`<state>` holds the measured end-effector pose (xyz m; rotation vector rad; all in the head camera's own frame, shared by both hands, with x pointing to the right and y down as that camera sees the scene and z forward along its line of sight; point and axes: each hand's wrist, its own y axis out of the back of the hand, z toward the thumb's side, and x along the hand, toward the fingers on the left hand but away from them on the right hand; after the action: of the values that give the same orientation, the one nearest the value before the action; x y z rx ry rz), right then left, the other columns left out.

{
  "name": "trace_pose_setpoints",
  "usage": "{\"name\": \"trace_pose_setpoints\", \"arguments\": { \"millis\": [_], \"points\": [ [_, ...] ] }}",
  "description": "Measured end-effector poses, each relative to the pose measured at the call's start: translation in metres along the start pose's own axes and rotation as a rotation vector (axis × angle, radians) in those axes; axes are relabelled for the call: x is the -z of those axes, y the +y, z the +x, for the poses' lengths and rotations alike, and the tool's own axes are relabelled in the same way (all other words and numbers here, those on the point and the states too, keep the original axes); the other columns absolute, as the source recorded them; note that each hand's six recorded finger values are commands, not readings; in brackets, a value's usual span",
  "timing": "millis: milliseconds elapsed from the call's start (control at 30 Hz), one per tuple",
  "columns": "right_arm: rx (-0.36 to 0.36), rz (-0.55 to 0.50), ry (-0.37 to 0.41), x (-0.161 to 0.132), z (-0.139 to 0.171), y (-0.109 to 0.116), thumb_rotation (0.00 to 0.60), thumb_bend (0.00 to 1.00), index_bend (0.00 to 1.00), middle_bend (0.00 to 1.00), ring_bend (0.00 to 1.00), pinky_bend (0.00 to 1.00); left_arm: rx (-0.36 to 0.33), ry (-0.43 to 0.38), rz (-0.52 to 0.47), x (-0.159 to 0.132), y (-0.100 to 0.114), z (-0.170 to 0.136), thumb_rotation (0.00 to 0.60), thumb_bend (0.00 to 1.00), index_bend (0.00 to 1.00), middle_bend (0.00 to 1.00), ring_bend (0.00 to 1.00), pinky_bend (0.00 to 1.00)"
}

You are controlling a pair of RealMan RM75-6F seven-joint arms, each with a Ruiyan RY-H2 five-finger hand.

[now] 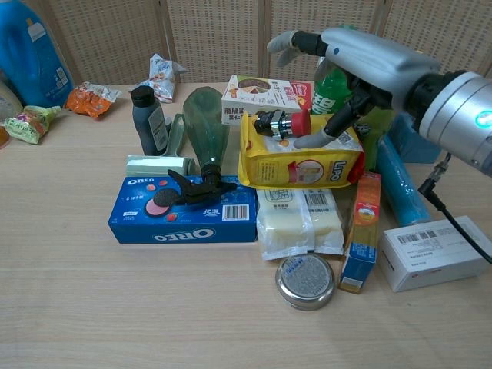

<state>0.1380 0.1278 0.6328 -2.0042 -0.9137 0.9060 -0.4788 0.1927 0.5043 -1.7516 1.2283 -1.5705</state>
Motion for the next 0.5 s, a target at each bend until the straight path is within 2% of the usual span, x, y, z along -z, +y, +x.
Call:
{"name": "trace_pose_setpoints", "arguments": {
  "millis": [167,400,500],
  "points": [
    [-0.012,0.022,-0.002,-0.001,-0.007,-0.01,0.6,0.0,0.14,0.26,0.09,0.25,-0.001,0.002,-0.004,0.001,0.001,0.001,0.6,0.0,0.21,0.0,0.0,0.0],
    [-0.006,0.036,-0.014,-0.002,-0.016,-0.017,0.6,0.0,0.2,0.37,0.2,0.35,0.0,0.006,-0.006,0.002,0.001,0.002,0.6,0.0,0.21,0.0,0.0,0.0],
    [-0.003,0.036,-0.024,0.0,-0.02,-0.019,0.6,0.0,0.21,0.38,0.21,0.37,0.001,0.007,-0.007,0.003,0.001,0.003,0.6,0.0,0.21,0.0,0.0,0.0]
  ]
}}
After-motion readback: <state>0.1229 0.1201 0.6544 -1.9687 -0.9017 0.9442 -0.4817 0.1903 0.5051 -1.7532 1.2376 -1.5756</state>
